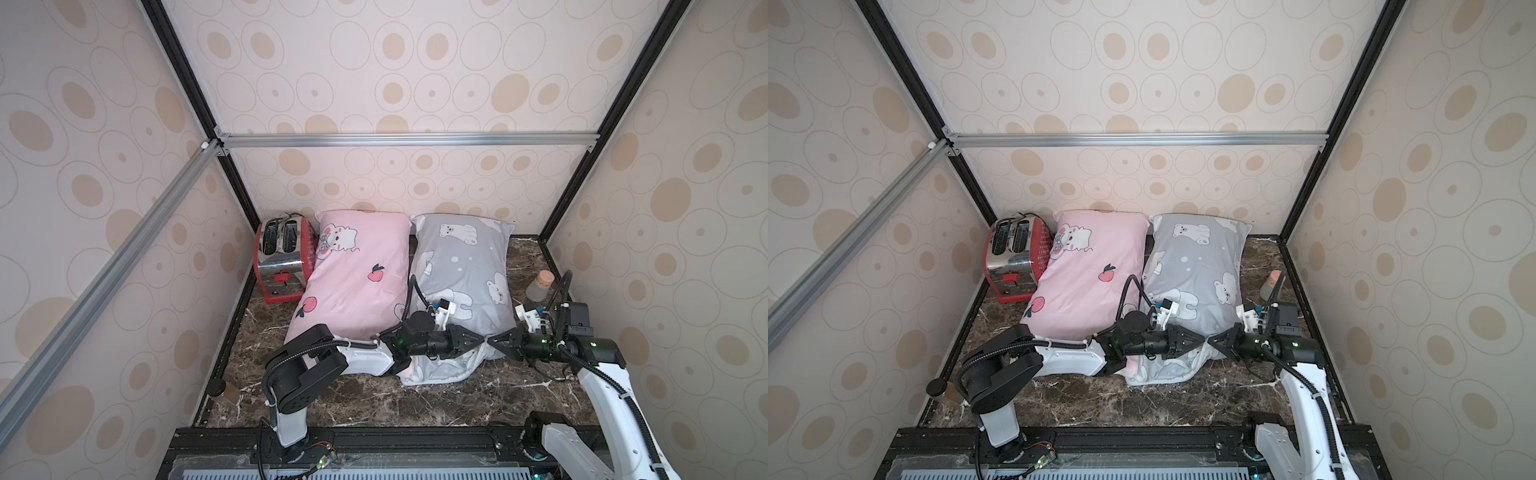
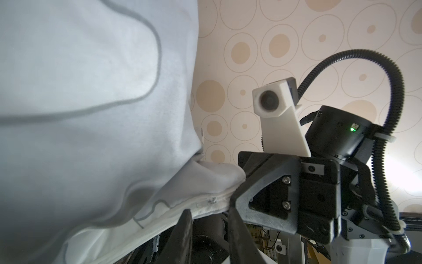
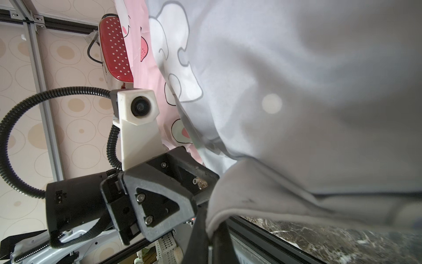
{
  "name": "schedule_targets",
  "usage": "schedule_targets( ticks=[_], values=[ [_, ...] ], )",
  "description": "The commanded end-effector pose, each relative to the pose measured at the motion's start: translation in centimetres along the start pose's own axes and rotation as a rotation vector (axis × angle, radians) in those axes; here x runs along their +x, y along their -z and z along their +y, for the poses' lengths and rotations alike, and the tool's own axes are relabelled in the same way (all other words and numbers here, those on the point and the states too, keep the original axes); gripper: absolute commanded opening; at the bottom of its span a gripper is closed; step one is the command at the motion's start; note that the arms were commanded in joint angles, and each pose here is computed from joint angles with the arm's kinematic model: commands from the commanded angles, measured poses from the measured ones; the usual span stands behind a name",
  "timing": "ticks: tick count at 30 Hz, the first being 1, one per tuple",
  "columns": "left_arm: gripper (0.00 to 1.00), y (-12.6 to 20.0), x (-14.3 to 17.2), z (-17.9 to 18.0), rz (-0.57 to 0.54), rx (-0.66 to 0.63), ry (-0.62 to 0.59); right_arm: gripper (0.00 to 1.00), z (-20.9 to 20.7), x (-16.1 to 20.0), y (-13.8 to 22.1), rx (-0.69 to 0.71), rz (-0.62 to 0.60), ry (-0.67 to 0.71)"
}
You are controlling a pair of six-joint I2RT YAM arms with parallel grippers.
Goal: Zip up pillowcases
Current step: Zip the zipper on the pillowcase.
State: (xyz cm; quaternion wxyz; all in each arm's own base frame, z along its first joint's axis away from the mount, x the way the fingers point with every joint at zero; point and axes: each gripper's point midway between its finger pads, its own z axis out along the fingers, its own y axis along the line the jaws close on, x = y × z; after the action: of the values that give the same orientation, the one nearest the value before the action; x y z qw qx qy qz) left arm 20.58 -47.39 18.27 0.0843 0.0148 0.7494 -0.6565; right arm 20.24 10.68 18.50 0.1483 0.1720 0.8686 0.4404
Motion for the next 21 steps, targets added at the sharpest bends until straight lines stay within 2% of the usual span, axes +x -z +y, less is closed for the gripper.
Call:
schedule_targets(
  ticks=[1,6,14,21],
  values=[
    [0.27,-0.99,-0.25,-1.90,-0.004,0.060,-0.007,0.00,-0.08,0.00,-0.16,-0.022,-0.006,-0.012],
    [0.29,-1.20,-0.31,-1.68,-0.002,0.061,-0.001,0.00,0.25,0.03,-0.30,-0.053,-0.001,-0.021],
    [0.39,-1.40,-0.57,-1.33,-0.016,0.061,0.004,0.00,0.65,-0.03,-0.27,-0.071,0.005,-0.018],
    [0.33,-1.44,-0.76,-2.10,-0.022,0.094,0.017,0.00,0.00,0.02,-0.75,-0.067,0.012,-0.029]
  ],
)
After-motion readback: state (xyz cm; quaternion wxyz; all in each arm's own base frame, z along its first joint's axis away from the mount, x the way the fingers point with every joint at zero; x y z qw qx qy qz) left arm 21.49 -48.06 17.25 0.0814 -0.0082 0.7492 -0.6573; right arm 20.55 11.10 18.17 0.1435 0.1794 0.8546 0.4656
